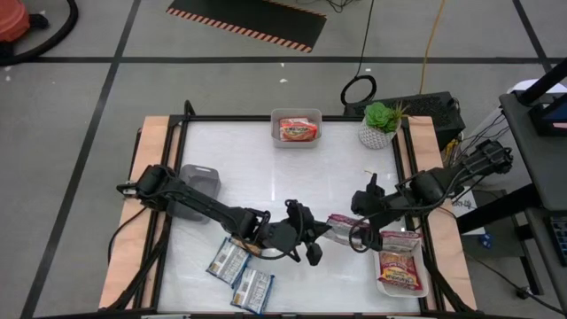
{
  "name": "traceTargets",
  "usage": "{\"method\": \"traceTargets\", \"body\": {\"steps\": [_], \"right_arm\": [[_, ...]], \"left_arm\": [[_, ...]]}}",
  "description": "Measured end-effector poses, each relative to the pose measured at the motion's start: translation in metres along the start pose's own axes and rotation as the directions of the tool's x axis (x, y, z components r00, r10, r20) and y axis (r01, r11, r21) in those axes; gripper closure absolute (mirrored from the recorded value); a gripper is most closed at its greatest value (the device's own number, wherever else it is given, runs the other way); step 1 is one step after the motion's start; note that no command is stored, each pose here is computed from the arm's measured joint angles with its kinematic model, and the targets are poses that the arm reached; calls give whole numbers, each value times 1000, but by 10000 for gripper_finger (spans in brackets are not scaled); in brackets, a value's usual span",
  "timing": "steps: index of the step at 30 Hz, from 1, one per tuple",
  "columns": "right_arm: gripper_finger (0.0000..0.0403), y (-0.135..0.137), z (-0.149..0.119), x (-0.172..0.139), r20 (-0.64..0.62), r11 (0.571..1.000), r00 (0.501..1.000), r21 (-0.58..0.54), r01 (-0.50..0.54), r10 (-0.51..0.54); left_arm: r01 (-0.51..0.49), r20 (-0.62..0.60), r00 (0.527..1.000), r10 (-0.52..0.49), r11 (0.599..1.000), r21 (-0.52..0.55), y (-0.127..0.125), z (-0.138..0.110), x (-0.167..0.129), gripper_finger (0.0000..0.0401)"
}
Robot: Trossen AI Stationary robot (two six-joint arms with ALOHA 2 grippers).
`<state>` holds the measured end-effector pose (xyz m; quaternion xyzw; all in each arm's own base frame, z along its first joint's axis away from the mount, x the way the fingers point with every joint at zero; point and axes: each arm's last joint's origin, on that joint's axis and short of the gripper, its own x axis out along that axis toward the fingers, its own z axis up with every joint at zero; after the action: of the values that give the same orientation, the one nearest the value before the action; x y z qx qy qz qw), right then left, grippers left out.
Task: Sort Maruchan noodles
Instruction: Put the red noodle pack into the white bin
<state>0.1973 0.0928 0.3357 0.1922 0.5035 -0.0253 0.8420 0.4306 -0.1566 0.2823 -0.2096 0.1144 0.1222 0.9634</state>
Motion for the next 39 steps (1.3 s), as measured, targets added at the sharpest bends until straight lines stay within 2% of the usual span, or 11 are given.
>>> {"method": "traceTargets", "body": {"steps": [19,24,29,39], "right_arm": [[64,5,4,0,26,997,998,-52,-62,63],[75,5,4,0,28,998,997,-8,-68,68],[119,6,3,0,10,996,996,-7,-87,87],[255,7,4,0,2,993,993,-15,-116,116]], "left_arm": [[11,13,1000,-11,1000,3,-1,2,0,398],[10,14,1000,-10,1000,11,-1,2,0,398],[8,18,1000,-8,1000,10,-1,2,0,398],[4,20,1000,-4,1000,3,0,2,0,398]]}}
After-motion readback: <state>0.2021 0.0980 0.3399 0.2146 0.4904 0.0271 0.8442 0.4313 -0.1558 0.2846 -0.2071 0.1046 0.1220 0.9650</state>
